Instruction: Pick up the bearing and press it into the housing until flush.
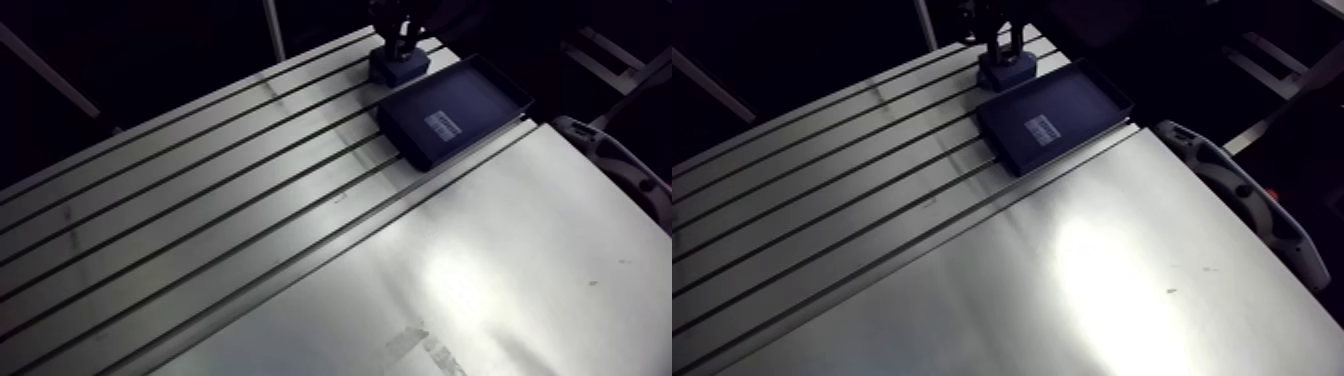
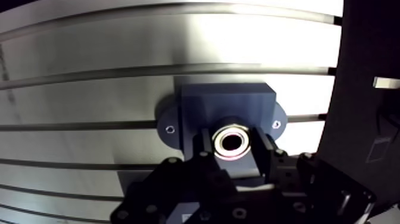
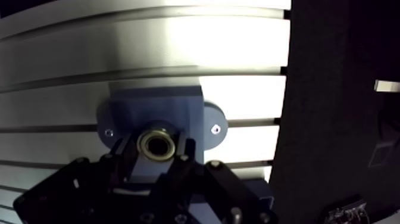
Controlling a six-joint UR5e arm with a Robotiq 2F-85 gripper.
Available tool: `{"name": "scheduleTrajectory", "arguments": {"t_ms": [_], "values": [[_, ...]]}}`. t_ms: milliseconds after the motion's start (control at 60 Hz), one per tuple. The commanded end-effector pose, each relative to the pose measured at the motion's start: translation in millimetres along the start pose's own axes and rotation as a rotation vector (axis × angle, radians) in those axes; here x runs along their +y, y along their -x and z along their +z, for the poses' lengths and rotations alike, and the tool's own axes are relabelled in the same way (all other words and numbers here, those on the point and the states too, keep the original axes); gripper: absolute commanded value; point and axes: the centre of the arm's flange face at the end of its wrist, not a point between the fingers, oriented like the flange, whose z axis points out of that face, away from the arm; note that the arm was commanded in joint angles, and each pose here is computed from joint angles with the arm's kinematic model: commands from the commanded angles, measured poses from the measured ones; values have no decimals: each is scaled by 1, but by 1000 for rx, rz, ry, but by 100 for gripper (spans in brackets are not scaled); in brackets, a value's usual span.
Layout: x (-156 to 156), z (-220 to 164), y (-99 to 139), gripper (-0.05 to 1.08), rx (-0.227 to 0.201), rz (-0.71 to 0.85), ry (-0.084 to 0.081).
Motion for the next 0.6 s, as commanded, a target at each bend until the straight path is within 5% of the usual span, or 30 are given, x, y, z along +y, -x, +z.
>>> {"name": "scheduleTrajectory", "arguments": {"t_ms": [17, 600], "values": [[1, 1, 1, 94, -1, 1, -1], [-1, 4, 2, 92, -6, 4, -5]]}}
